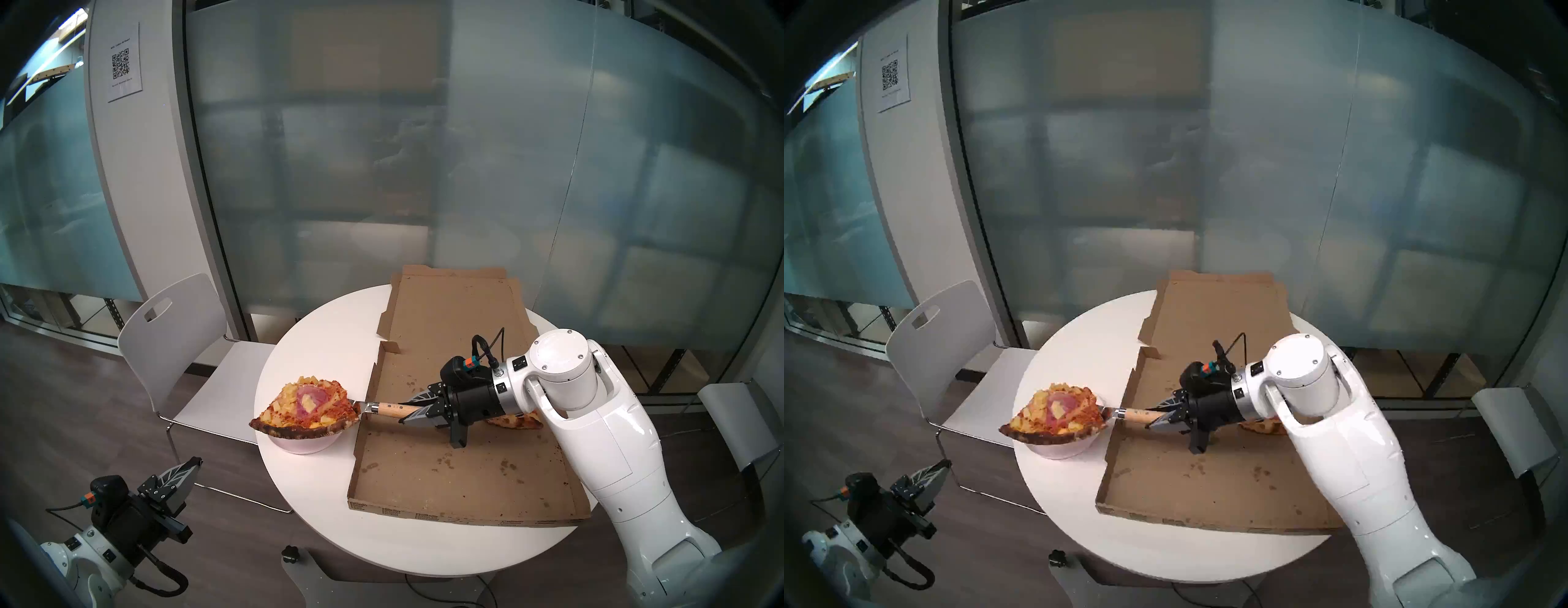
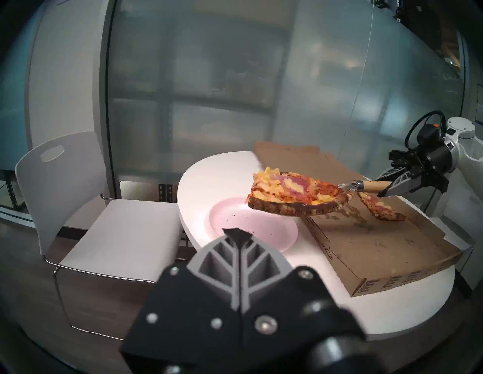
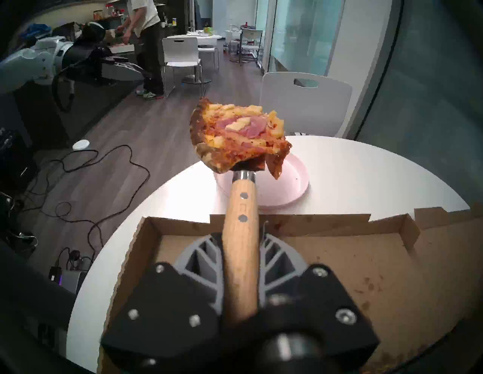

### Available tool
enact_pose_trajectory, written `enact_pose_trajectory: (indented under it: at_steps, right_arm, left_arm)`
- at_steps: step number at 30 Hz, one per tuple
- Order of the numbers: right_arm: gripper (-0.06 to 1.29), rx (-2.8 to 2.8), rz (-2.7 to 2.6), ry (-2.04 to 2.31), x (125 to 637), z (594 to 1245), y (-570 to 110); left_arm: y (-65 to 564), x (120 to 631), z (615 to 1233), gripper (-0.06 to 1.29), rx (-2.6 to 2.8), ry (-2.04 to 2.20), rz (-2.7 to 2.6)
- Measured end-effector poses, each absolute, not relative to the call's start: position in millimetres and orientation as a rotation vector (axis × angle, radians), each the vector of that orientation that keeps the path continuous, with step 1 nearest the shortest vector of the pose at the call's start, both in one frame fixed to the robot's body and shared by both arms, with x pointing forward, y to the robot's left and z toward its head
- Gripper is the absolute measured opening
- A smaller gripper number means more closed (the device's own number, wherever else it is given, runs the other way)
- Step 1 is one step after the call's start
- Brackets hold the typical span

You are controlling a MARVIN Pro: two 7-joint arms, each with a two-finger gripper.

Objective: Put pizza slice onto the plate

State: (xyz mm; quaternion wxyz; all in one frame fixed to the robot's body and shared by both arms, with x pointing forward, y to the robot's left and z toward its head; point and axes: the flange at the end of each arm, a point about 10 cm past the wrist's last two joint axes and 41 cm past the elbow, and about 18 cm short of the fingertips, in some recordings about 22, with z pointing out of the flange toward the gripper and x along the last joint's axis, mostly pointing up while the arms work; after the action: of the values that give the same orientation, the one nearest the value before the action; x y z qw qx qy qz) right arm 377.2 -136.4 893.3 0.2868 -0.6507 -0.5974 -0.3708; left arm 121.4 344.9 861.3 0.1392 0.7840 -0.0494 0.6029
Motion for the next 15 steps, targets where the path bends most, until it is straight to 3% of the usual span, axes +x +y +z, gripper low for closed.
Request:
enact_pose_trajectory:
  at_steps: [15]
  right_arm:
    - [0.17, -1.744, -0.995, -1.619, 387, 877, -118]
  left_arm:
    - [353, 113, 859, -0.02, 2.283, -0.125, 1.74]
